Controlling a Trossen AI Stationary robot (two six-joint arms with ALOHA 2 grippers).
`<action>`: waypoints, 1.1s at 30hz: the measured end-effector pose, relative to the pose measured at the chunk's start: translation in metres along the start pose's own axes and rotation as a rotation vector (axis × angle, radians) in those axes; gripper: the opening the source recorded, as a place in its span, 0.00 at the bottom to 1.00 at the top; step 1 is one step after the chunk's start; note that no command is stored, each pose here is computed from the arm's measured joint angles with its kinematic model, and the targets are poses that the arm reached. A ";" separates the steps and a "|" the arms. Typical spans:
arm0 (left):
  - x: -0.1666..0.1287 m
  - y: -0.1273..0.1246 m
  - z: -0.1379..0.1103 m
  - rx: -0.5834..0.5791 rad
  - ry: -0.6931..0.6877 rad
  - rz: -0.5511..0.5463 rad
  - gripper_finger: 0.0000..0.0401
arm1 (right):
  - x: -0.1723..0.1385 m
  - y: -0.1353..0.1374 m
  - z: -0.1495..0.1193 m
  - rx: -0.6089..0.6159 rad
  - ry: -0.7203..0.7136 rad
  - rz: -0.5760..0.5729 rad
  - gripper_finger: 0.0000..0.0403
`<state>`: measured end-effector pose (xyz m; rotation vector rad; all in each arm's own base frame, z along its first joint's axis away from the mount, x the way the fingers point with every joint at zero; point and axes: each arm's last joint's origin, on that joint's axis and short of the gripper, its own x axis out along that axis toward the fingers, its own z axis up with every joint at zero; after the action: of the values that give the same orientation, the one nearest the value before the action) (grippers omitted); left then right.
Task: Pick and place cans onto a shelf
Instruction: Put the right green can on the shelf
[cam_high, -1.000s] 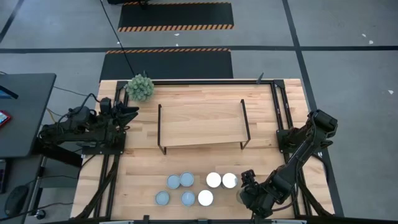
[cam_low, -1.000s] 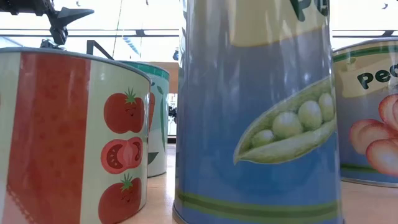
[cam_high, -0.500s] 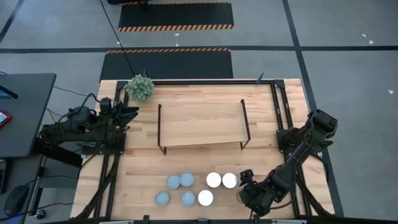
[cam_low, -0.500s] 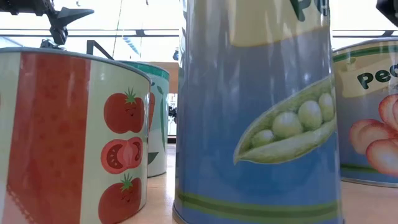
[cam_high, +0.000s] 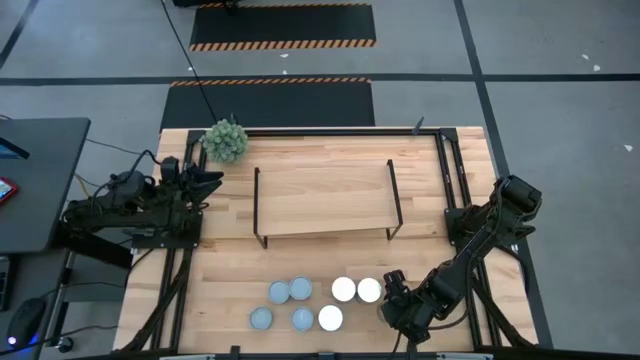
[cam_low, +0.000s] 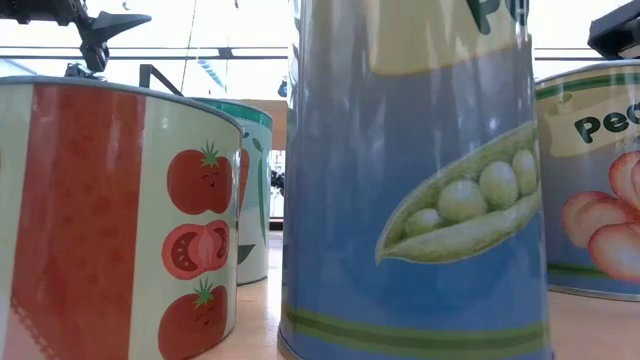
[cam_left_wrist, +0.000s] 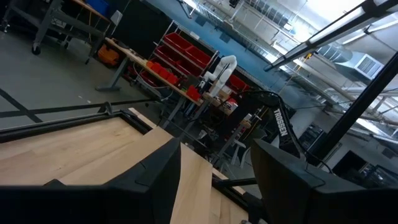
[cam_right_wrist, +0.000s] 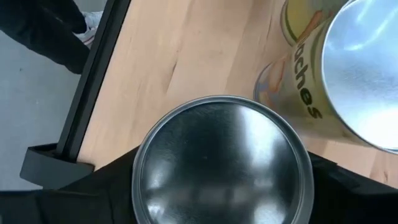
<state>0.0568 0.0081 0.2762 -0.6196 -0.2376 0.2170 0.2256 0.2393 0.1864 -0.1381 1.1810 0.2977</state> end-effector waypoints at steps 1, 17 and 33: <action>0.000 0.000 0.000 -0.015 -0.001 0.000 0.50 | -0.001 0.000 0.000 0.000 0.004 0.002 0.77; 0.000 0.000 0.001 0.019 -0.019 0.010 0.50 | -0.051 -0.028 0.019 0.084 0.069 -0.050 0.78; 0.000 0.000 0.001 0.037 -0.027 0.018 0.50 | -0.137 -0.078 0.046 0.064 0.058 -0.102 0.78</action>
<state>0.0564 0.0089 0.2773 -0.5822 -0.2532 0.2470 0.2428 0.1553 0.3271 -0.1520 1.2355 0.1670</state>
